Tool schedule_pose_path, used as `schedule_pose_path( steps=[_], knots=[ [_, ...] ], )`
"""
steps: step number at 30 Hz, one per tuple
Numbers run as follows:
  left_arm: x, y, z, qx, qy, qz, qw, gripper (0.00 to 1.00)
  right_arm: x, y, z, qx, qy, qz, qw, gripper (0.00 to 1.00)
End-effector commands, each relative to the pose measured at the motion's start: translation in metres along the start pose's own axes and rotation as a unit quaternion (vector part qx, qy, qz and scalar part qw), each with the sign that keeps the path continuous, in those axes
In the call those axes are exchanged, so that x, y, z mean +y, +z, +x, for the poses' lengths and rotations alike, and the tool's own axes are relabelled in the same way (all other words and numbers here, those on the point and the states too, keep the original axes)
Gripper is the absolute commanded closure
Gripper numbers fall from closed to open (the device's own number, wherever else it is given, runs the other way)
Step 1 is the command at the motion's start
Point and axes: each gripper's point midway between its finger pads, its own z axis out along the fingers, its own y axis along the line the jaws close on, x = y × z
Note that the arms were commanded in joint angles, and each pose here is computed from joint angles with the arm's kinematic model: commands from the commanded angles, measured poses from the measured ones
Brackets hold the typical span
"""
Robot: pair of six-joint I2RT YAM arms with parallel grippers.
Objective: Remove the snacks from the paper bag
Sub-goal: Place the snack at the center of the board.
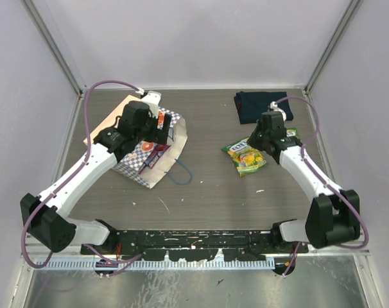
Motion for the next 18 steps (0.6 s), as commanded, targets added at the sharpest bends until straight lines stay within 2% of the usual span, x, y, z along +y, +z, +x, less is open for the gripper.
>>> schedule_pose_path(
  steps=[1,5,12,16,18],
  knots=[
    [-0.008,0.000,-0.024,-0.032,-0.014,0.019,0.999,0.04,0.027,0.032,0.021,0.060,-0.086,-0.080,0.991,0.99],
    [-0.005,-0.005,-0.024,-0.038,-0.016,0.016,0.999,0.04,0.032,0.063,0.044,0.102,-0.093,-0.097,0.986,0.99],
    [-0.001,-0.008,-0.016,-0.034,-0.017,0.008,0.999,0.04,0.030,0.089,0.086,0.164,-0.095,-0.102,0.977,0.99],
    [0.000,-0.007,-0.013,-0.028,-0.016,0.005,0.999,0.04,0.031,0.086,0.088,0.166,-0.090,-0.104,0.976,0.99],
    [0.000,-0.007,-0.013,-0.030,-0.016,0.005,0.999,0.04,0.039,0.077,0.070,0.139,-0.089,-0.110,0.980,0.99]
  ],
)
